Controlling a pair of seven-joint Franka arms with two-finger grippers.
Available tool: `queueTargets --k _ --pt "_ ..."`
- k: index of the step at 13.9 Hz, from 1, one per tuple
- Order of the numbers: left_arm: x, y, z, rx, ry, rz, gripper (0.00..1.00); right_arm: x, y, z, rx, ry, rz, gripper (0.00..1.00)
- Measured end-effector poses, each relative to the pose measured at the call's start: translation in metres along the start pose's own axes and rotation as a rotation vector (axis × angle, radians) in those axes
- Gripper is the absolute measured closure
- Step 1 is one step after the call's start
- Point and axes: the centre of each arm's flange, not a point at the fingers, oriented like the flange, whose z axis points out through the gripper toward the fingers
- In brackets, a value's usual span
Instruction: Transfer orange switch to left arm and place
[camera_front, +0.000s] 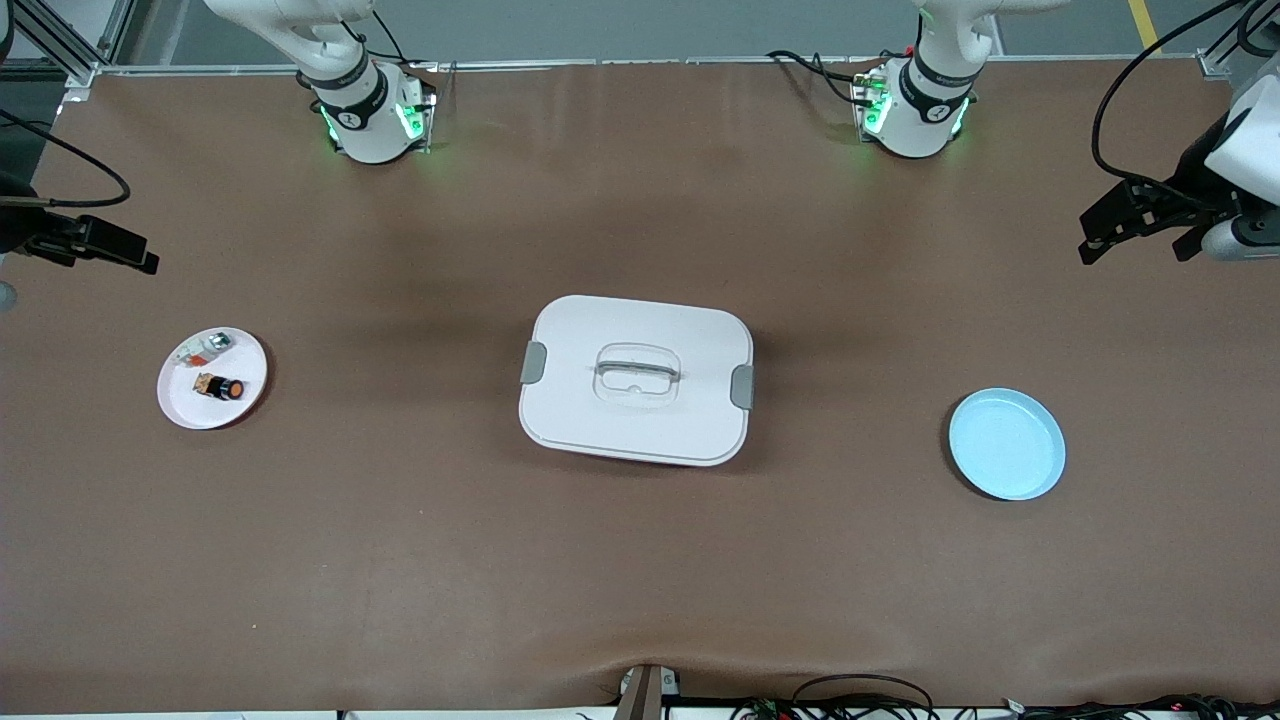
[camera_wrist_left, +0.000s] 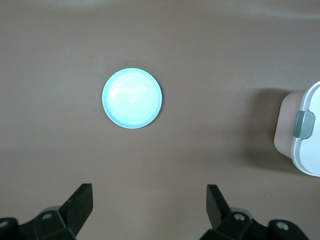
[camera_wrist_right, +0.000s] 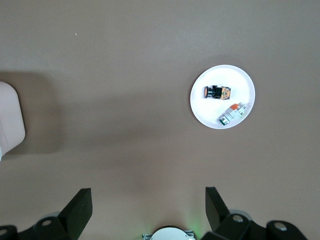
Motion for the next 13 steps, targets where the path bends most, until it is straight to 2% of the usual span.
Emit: queueTargets --k 8,13 --pt "0.0000 0.0006 -0.0003 0.000 0.001 0.001 0.00 0.0041 -0.0003 -0.0042 0.003 0.041 0.054 0.00" --pt "0.0000 0.0006 -0.0003 0.000 0.001 0.001 0.00 0.0045 -0.0003 -0.0045 0.004 0.044 0.055 0.00"
